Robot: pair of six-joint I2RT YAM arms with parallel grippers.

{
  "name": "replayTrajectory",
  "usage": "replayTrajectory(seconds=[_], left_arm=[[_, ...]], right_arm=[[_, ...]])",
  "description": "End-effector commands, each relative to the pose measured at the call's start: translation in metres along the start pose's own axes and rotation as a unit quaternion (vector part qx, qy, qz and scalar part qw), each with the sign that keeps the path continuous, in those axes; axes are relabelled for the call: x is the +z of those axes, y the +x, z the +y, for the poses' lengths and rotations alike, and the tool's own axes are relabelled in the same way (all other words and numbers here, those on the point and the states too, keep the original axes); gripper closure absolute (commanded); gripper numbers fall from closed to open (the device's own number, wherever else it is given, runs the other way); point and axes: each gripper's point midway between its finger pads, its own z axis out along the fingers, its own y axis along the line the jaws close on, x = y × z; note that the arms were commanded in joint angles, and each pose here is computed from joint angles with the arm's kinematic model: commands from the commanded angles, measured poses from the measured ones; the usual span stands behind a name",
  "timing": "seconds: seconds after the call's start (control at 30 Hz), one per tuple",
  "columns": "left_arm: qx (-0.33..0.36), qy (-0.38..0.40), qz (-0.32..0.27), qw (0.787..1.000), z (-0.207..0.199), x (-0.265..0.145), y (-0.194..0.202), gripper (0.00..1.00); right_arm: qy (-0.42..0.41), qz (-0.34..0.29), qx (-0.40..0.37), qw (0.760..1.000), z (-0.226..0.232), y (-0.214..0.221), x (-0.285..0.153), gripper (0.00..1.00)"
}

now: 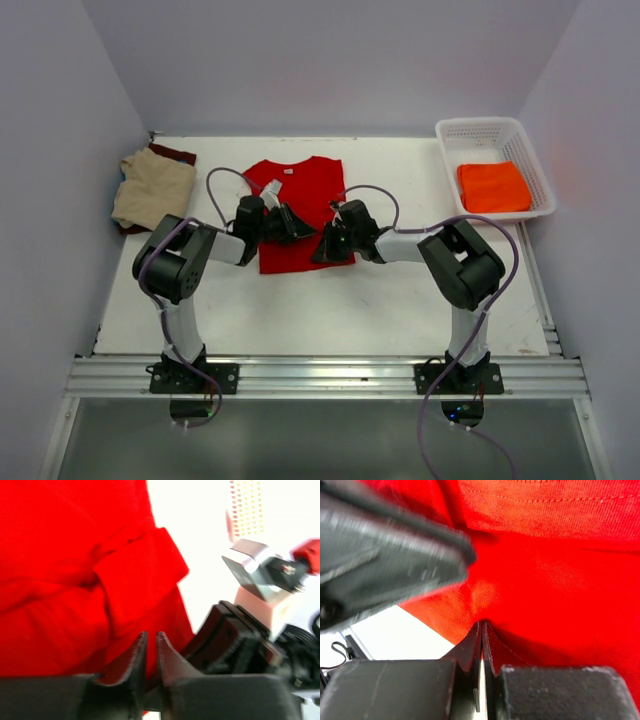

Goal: Fold and stack the t-shirts
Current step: Fold the folded rectangular tshirt in 1/3 of the way

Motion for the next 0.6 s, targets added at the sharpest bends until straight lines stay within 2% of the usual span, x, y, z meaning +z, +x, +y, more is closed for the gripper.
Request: replayTrajectory(seconds=[0.0,0.03,0.3,0.57], left_arm=[[0.02,-0.064,-0.005,0.998,0.017,0.006,-0.008,0.88],[0.027,-0.072,-0.007,0.997,0.016,0.006,-0.011,1.0],[0.059,-0.108,0.028,0.992,0.009,0.0,0.002,1.0],[0.059,-0.154,0.041,0.985,0.027,-0.01,0.016,1.0]], right_arm=[[0.027,-0.003,-0.012,1.0,-0.015,0.005,0.005,1.0],[0.028,-0.003,-0.012,1.0,-0.016,0.006,0.006,1.0],[0.032,0.003,-0.01,0.999,-0.02,0.009,0.009,1.0],[0.038,0.007,-0.009,0.999,-0.024,0.01,0.012,1.0]])
